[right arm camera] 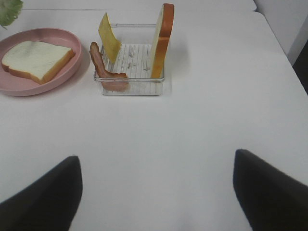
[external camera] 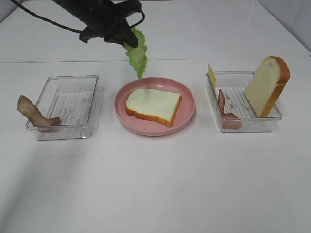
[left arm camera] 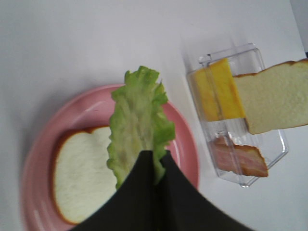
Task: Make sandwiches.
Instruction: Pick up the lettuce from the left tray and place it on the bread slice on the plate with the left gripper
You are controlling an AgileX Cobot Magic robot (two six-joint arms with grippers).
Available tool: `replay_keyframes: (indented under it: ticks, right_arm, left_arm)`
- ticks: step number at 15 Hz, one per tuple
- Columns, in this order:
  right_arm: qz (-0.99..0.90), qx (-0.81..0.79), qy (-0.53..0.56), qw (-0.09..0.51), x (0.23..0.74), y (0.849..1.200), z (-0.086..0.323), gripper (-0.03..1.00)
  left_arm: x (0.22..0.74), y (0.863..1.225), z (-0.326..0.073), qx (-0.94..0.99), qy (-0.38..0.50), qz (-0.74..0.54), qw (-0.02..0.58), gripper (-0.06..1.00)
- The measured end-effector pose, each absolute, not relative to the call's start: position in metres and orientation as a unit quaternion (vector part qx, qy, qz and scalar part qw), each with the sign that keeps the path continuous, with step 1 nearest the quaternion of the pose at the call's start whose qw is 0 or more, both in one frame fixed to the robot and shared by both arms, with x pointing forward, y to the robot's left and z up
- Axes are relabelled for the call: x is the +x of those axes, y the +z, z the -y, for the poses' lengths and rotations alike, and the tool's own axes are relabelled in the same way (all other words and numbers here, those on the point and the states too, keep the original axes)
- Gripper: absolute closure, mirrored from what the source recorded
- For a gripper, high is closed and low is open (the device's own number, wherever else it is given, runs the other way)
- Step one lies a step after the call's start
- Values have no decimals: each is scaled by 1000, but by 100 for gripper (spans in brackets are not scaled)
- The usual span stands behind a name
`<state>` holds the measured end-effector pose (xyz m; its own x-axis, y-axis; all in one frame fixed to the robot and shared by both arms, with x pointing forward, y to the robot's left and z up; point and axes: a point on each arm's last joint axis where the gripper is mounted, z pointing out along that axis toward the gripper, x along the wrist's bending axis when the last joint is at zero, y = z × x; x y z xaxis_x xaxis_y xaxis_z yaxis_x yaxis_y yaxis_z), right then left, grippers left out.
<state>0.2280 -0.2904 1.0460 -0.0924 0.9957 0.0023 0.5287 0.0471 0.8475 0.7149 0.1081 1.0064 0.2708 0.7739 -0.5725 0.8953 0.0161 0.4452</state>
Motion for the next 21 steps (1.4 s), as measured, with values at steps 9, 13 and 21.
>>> replay_keyframes:
  ticks: [9,13,21]
  right_arm:
    - [-646,590,359,326,228,1046,290,16]
    - [-646,590,359,326,228,1046,290,16]
    - [-646,590,359,326,228,1046,290,16]
  left_arm:
    - [685,950,-16,732,-141,-553,372,94]
    - [691,942,-27,749,-112,-550,353,94]
    - [696,931,-48,796,-25,-539,275,73]
